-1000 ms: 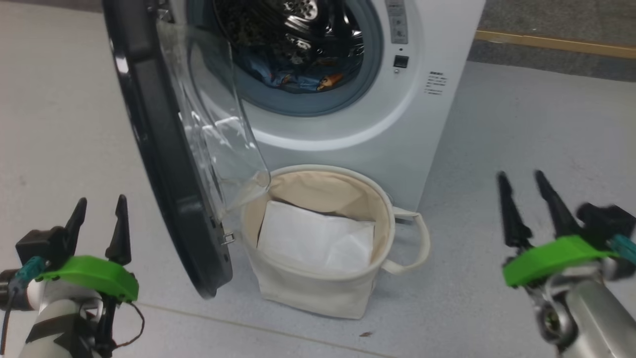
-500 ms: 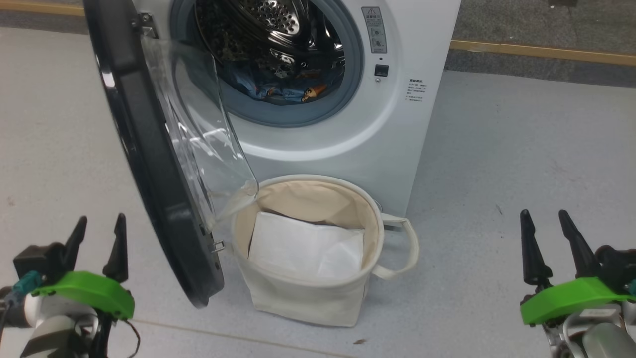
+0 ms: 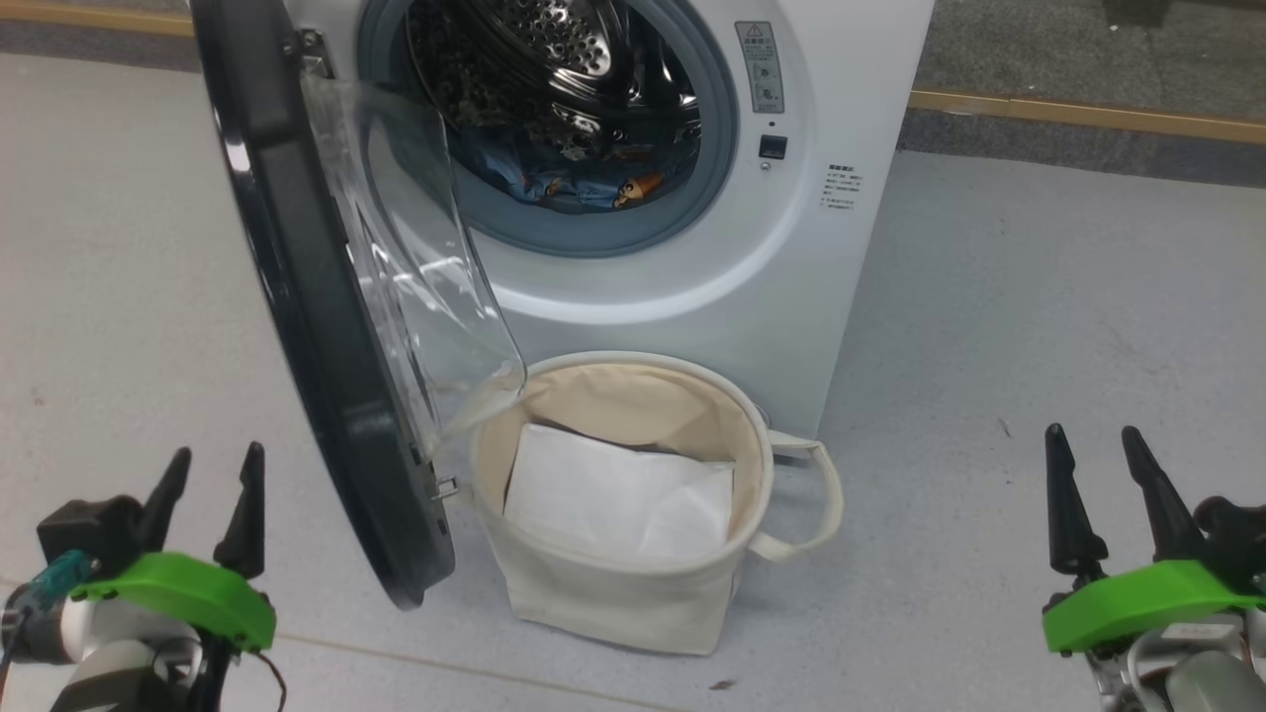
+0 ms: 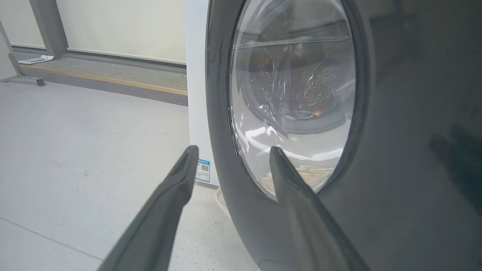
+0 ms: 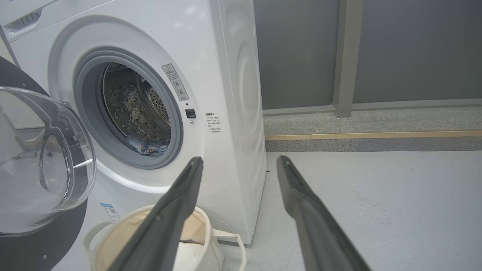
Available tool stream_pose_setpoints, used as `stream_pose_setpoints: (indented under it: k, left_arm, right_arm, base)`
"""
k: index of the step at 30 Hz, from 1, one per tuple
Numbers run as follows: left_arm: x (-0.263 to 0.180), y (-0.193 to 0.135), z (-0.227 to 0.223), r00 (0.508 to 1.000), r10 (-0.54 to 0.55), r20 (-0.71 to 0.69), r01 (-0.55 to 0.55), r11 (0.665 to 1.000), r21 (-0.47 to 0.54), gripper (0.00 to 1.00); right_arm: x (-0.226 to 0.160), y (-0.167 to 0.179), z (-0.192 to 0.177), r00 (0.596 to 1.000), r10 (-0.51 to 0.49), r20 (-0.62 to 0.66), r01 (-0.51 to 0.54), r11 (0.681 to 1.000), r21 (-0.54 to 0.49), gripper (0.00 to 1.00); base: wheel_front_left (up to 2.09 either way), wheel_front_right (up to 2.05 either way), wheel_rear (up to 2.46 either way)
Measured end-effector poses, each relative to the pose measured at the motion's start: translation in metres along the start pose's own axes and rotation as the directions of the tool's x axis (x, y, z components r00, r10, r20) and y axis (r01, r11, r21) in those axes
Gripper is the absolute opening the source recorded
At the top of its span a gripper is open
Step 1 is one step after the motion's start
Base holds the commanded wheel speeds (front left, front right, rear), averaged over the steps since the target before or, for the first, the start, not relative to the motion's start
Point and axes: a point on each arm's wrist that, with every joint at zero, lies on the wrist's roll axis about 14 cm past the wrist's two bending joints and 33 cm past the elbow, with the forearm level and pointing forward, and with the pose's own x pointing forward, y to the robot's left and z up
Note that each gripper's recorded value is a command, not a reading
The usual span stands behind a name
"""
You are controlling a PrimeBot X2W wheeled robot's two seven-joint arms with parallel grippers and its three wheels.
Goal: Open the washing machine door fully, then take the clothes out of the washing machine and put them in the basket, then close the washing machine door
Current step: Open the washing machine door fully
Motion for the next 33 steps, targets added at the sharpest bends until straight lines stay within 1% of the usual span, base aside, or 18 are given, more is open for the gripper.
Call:
stream_pose_setpoints:
  k: [1,5,11,13,15,19,21,23,25,27,30,31,32,33]
  left_arm:
    - [0.000,-0.001,-0.001,1.000,-0.005,-0.003,0.005,1.000,-0.003,0.00]
    - [-0.002,-0.002,-0.002,1.000,-0.006,-0.005,0.005,0.999,-0.040,0.00]
    - [-0.006,0.010,0.012,0.999,0.025,0.037,-0.021,0.996,-0.092,0.00]
    - [-0.005,0.011,0.027,0.996,0.026,0.082,-0.017,0.993,-0.113,0.00]
    - [-0.002,0.010,0.048,0.990,0.027,0.142,-0.011,0.994,-0.110,0.00]
    - [0.002,0.001,0.111,0.953,0.023,0.302,0.003,0.997,-0.083,0.00]
    - [0.000,-0.011,0.142,0.931,0.000,0.365,0.022,0.998,-0.057,0.00]
    - [-0.004,-0.026,0.166,0.911,-0.020,0.411,0.046,0.997,-0.054,0.00]
    - [-0.008,-0.046,0.178,0.908,-0.052,0.416,0.088,0.994,-0.068,0.00]
    - [-0.009,-0.075,0.177,0.919,-0.122,0.374,0.156,0.986,-0.061,0.00]
    - [-0.015,-0.117,0.169,0.927,-0.220,0.303,0.259,0.961,-0.096,0.00]
    - [-0.022,-0.141,0.151,0.933,-0.274,0.234,0.307,0.944,-0.119,0.00]
    - [-0.022,-0.141,0.151,0.933,-0.274,0.234,0.307,0.944,-0.119,0.00]
    - [-0.028,-0.157,0.130,0.937,-0.309,0.161,0.333,0.932,-0.145,0.00]
  right_arm:
    - [0.000,0.000,0.000,1.000,0.000,0.000,0.000,1.000,0.000,1.00]
    - [0.002,0.000,0.000,1.000,0.001,0.002,-0.001,1.000,0.001,1.00]
    - [0.004,-0.002,-0.001,1.000,-0.007,0.000,0.007,1.000,0.004,1.00]
    - [0.007,-0.002,0.000,1.000,-0.006,0.004,0.006,1.000,0.005,1.00]
    - [0.010,0.000,0.002,1.000,0.000,0.012,0.000,1.000,0.007,1.00]
    - [0.014,0.003,0.000,1.000,0.011,0.009,-0.011,1.000,0.010,1.00]
    - [0.017,0.006,-0.001,1.000,0.020,0.007,-0.020,1.000,0.012,1.00]
    - [0.020,0.009,0.001,0.999,0.030,0.013,-0.031,0.999,0.013,1.00]
    - [0.023,0.012,0.001,0.999,0.038,0.014,-0.038,0.999,0.015,1.00]
    - [0.025,0.014,0.000,0.999,0.046,0.005,-0.046,0.999,0.016,1.00]
    - [0.028,0.015,-0.003,0.999,0.050,-0.003,-0.050,0.999,0.019,1.00]
    - [0.029,0.014,-0.005,0.999,0.048,-0.007,-0.048,0.999,0.021,1.00]
    - [0.029,0.014,-0.005,0.999,0.048,-0.007,-0.048,0.999,0.021,1.00]
    - [0.030,0.013,-0.007,0.999,0.045,-0.012,-0.045,0.999,0.022,1.00]
  base:
    - [0.00,0.00,0.00]
    - [0.00,0.00,0.00]
    - [0.00,0.00,0.00]
    - [0.00,0.00,0.00]
    - [0.00,0.00,0.00]
    - [0.00,0.00,0.00]
    - [0.00,0.00,0.00]
    - [0.00,0.00,0.00]
    - [0.00,0.00,0.00]
    - [0.00,0.00,0.00]
    - [0.00,0.00,0.00]
    - [0.00,0.00,0.00]
    - [0.00,0.00,0.00]
    - [0.00,0.00,0.00]
